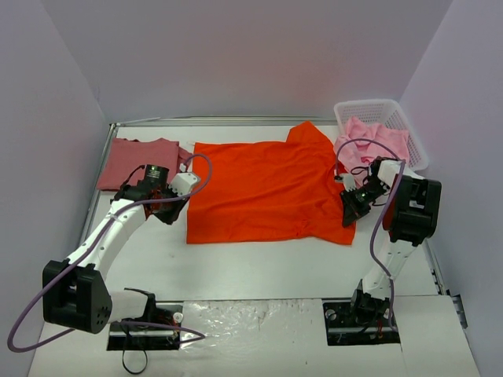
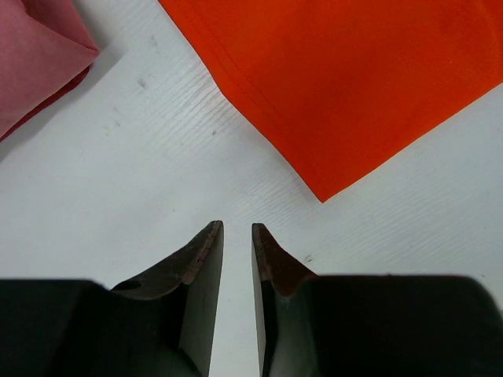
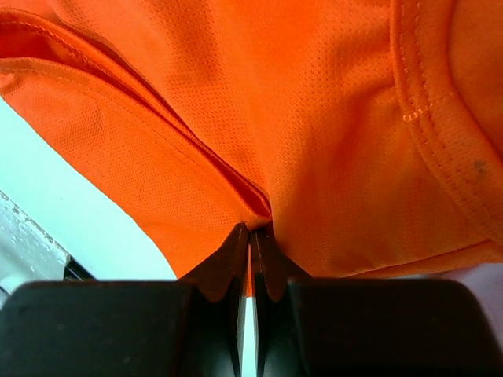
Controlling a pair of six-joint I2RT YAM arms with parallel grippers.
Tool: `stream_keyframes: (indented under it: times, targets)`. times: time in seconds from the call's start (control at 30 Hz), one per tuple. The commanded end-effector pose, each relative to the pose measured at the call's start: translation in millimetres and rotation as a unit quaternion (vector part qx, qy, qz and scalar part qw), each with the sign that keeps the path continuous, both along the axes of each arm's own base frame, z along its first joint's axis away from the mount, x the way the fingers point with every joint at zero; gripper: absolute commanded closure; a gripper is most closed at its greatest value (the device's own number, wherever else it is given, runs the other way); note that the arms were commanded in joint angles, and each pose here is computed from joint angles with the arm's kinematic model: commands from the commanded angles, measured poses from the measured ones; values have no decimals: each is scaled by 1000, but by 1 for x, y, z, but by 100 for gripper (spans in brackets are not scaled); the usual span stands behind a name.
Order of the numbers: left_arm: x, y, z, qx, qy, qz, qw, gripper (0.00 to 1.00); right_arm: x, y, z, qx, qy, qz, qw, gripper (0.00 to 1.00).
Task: Fold and stack the t-shirts
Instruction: Grap the side of the flattened tshirt closest away from the robot with both arms
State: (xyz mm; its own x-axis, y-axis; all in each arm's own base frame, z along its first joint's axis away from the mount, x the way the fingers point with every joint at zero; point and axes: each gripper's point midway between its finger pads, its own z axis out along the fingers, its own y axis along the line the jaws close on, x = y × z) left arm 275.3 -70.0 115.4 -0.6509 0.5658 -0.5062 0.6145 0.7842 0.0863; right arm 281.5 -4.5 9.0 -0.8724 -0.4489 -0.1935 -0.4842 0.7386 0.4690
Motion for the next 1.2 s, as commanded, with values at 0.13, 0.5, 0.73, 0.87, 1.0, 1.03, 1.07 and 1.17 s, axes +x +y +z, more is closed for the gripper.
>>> stream_keyframes:
  times: [0.13,0.5,0.73,0.87,1.0,1.03,1.07,1.17]
  targets:
    - [0,-1,16,-21,-25,0,999,79,-9,7,45,-5,-41,8,999,100]
    - [-22,-22,18,-17,12,-96,995,79,-29,22,57,5,-48,30,998,100]
    - [-58,-37,5,-23,40,-205,978,78,-30,25,60,5,-56,30,998,100]
    - [-63,-46,-10,-13,35,-233,972,78,-25,26,64,6,-58,19,998,100]
    - [-59,-46,-36,33,35,-249,967,78,-21,28,67,5,-60,9,998,100]
    - [-56,-42,-41,53,30,-245,968,78,-21,29,67,5,-57,4,998,100]
    - [-47,-43,-44,59,14,-244,968,78,-21,29,67,4,-57,3,998,100]
    - [-32,-35,-58,91,-4,-230,969,78,-20,32,67,3,-56,-3,998,100]
